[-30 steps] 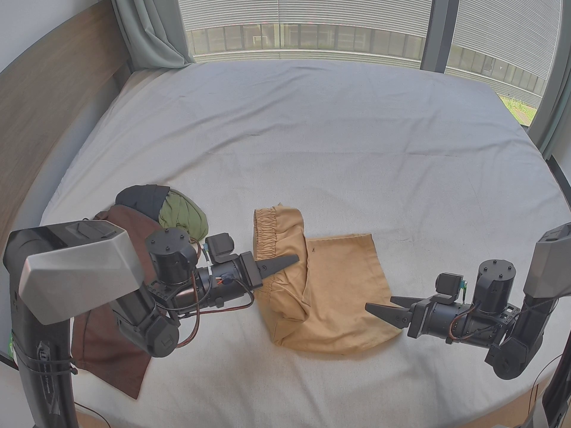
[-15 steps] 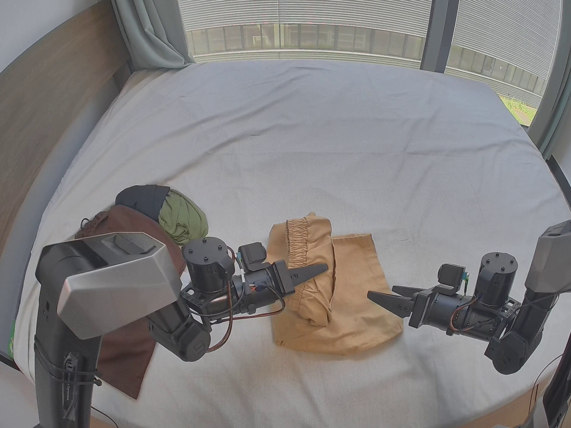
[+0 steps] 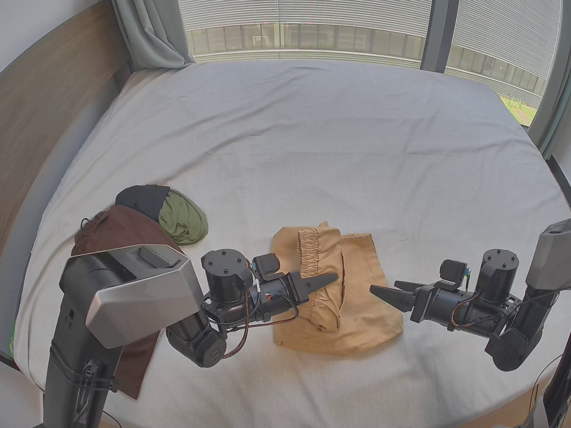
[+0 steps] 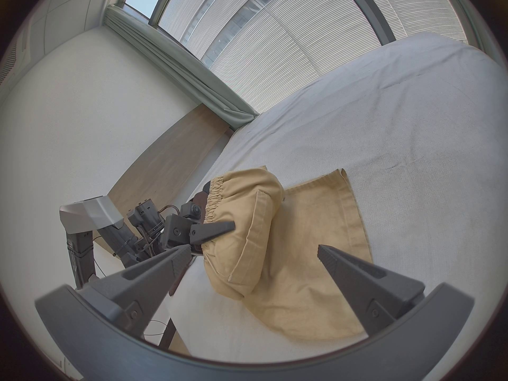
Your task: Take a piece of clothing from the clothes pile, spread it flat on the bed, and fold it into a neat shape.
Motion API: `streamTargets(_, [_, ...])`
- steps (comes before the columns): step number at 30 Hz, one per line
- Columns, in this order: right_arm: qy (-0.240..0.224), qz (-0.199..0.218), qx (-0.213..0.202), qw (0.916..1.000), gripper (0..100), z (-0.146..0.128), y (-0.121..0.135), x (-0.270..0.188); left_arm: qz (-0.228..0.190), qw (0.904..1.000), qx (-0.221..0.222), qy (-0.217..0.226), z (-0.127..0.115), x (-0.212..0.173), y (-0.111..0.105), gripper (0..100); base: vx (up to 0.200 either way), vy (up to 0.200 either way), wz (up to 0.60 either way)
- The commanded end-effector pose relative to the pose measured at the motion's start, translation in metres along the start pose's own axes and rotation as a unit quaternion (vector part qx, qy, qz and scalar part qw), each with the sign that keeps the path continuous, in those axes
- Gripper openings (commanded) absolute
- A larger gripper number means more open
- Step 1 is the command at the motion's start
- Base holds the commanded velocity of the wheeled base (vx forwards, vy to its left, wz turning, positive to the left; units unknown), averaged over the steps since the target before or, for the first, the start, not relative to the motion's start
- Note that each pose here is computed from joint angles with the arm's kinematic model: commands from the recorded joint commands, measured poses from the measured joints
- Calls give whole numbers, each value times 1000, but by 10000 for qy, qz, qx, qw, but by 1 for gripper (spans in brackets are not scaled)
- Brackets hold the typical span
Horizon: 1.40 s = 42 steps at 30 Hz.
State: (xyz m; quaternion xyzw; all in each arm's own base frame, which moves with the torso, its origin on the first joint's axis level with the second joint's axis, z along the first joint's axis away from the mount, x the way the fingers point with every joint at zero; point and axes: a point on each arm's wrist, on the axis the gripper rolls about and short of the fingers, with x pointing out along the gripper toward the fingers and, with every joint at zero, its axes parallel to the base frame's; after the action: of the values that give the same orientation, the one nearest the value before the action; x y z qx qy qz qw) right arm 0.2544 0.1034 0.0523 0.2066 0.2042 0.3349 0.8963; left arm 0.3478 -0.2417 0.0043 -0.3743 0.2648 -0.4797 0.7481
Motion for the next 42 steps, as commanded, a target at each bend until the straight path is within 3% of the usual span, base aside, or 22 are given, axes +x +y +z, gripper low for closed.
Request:
streamTargets(1, [-5,5,-2,10000,100,0,0,1,11,10000,-26,51,-5,3,4,0,0,0,0])
streamTargets(5, [-5,5,-2,10000,100,0,0,1,31,10000,-34,47,-6,5,6,0,0,0,0])
streamTargets(6, [-5,5,-2,10000,100,0,0,1,48,10000,-30,12,-5,5,7,100,0,0,0])
streamTargets(15, [2,-23,13,10000,100,0,-2,0,35,10000,7,-46,-2,6,6,100,0,0,0])
streamTargets(25, [97,-2,14,10000,100,-5,-1,3,25,9994,152,-303,17,-10,-5,100,0,0,0])
streamTargets(29, [243,-32,73,9997,100,-12,-4,7,95,9980,405,-468,31,-28,-18,100,0,0,0])
streamTargets(42, [782,-113,247,9966,100,-41,-12,19,658,9892,1170,-582,39,-71,-12,100,0,0,0])
